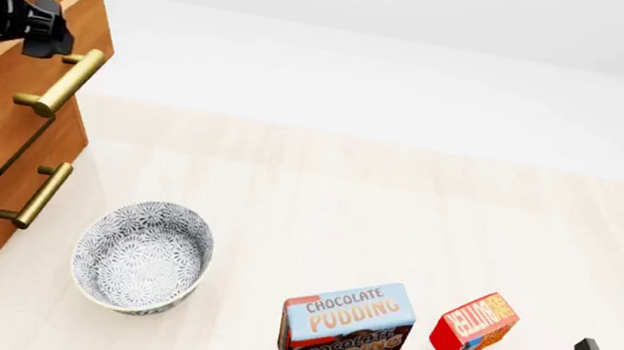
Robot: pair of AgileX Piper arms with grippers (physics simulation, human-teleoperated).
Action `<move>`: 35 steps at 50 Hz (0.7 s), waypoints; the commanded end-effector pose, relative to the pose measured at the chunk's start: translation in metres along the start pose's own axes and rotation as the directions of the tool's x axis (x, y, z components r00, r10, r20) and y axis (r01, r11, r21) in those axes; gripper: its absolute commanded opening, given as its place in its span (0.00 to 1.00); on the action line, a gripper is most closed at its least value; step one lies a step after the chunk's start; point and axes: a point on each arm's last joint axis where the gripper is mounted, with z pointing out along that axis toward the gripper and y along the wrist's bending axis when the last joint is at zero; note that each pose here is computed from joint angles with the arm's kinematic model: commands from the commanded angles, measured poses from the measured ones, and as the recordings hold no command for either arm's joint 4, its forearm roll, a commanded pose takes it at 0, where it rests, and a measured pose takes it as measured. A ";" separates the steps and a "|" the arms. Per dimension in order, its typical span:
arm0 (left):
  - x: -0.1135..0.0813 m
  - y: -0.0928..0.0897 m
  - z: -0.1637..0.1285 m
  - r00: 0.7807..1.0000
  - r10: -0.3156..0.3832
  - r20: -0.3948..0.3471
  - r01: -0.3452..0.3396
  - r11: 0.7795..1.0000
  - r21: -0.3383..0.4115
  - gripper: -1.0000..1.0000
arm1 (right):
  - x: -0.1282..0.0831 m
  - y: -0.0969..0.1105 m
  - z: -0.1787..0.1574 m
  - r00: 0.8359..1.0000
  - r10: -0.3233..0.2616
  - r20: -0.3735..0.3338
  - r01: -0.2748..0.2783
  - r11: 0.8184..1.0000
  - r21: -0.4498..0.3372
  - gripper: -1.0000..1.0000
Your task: Put the butter at the back in the top drawer of the cabinet and close it.
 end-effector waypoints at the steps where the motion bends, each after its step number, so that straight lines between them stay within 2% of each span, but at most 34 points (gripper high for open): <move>1: 0.003 0.000 0.007 1.000 -0.004 -0.013 0.004 1.000 0.000 1.00 | 0.000 0.000 0.000 1.000 0.000 0.000 0.000 1.000 0.000 1.00; 35: 0.007 -0.005 0.021 0.999 -0.012 -0.036 0.013 1.000 0.014 1.00 | 0.000 0.000 0.000 1.000 0.000 0.000 0.000 1.000 0.000 1.00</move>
